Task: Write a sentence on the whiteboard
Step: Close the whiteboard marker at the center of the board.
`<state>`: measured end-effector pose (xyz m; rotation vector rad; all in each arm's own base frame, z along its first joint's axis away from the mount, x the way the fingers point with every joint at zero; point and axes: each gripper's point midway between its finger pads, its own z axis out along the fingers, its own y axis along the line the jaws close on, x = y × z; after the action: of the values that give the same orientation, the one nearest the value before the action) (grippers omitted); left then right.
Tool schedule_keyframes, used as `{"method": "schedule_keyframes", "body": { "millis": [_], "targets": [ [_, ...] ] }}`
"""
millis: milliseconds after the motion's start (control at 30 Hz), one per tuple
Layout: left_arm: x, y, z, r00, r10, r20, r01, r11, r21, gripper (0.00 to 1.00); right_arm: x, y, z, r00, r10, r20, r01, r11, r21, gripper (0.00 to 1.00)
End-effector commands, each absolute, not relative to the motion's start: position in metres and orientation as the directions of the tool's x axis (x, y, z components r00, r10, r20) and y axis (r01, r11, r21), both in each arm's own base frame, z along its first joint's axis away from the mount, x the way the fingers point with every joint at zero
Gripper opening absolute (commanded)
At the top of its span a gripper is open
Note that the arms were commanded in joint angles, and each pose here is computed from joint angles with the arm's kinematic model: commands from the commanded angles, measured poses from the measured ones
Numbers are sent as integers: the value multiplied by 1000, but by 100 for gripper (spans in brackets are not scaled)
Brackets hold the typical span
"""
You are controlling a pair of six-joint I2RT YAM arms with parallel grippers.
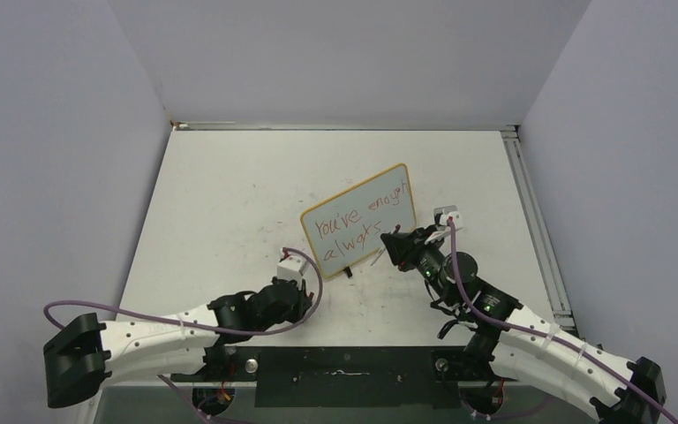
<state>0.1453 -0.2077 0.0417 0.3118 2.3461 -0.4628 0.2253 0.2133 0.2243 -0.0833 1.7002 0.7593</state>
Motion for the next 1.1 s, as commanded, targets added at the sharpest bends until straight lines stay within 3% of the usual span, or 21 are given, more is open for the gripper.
{"method": "schedule_keyframes", "body": {
  "millis": [0,100,333,1067],
  "targets": [
    [140,-257,93,-541,-59,-839,547,733,-404,0,213,229,226,-386,434,-814,-450,682,577,5],
    [125,-270,103,-492,-89,-866,646,629,-432,0,204,234,218,-437,468,-768,-449,626,637,5],
    [109,-287,101,-474,-67,-878,726,535,-432,0,182,255,194,-539,441,-718,-463,557,690,5],
    [95,-295,103,-458,-51,-887,781,454,-429,0,178,270,175,-567,434,-701,-429,570,700,5]
  ]
}}
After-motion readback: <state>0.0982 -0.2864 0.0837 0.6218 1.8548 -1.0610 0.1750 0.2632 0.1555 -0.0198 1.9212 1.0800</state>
